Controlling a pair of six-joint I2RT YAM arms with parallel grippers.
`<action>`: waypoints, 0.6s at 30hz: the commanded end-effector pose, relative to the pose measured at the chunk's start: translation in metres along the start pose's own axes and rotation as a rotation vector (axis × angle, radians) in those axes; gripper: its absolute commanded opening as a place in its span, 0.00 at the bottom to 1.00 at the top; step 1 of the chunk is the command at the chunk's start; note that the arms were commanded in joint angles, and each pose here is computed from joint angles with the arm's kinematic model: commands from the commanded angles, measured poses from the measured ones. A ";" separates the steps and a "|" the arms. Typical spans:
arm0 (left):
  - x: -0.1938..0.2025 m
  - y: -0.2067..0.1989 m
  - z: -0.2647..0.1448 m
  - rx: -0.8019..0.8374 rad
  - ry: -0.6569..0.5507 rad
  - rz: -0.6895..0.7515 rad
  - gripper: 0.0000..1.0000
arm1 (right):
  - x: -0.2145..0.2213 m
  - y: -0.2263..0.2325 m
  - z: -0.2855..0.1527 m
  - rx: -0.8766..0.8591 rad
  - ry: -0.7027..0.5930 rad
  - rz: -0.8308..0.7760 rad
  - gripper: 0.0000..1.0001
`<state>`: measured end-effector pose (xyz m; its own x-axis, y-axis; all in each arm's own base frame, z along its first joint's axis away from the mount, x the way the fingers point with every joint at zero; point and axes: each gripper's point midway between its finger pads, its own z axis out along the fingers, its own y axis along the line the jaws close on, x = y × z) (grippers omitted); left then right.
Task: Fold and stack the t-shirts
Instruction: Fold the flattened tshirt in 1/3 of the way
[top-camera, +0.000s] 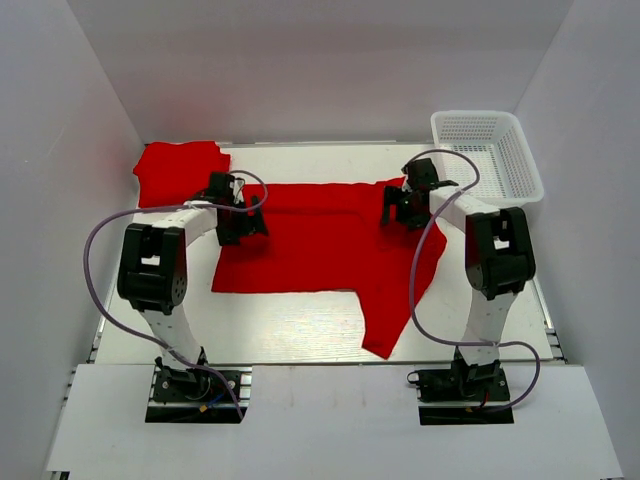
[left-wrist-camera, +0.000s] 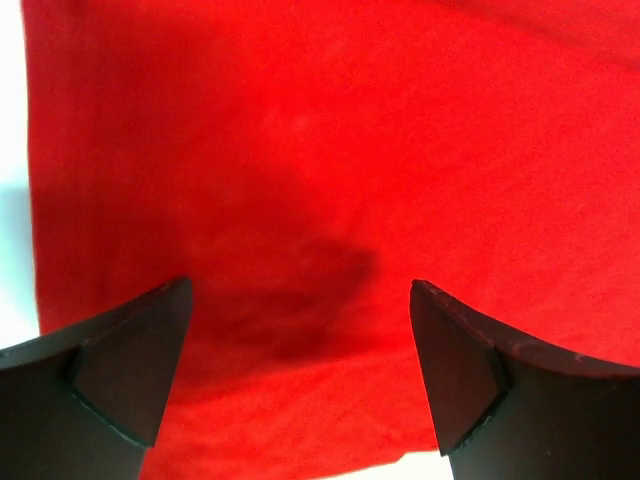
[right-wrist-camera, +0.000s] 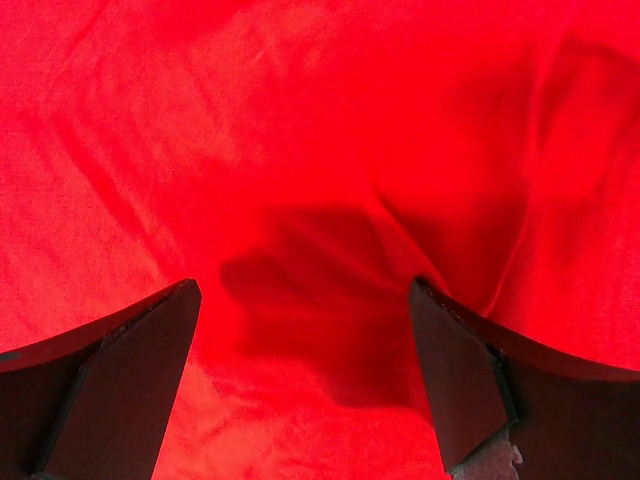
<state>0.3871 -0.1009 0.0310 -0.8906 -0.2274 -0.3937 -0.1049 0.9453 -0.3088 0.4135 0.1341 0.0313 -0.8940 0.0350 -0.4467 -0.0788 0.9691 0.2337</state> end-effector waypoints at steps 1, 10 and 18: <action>-0.016 -0.010 0.009 0.035 -0.038 0.002 1.00 | -0.013 -0.023 0.012 0.134 -0.015 0.026 0.91; -0.011 -0.001 0.062 0.021 0.052 -0.005 1.00 | -0.034 -0.030 0.047 0.163 0.006 0.005 0.91; -0.039 -0.016 0.013 0.004 -0.028 0.026 1.00 | -0.068 -0.006 0.006 0.075 -0.097 -0.125 0.91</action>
<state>0.4572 -0.1179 0.0341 -0.8465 -0.2270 -0.4815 -0.0508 0.9348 -0.3514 0.4854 0.1255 0.0263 -0.8576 -0.0145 -0.5142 -0.0781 0.9917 0.1023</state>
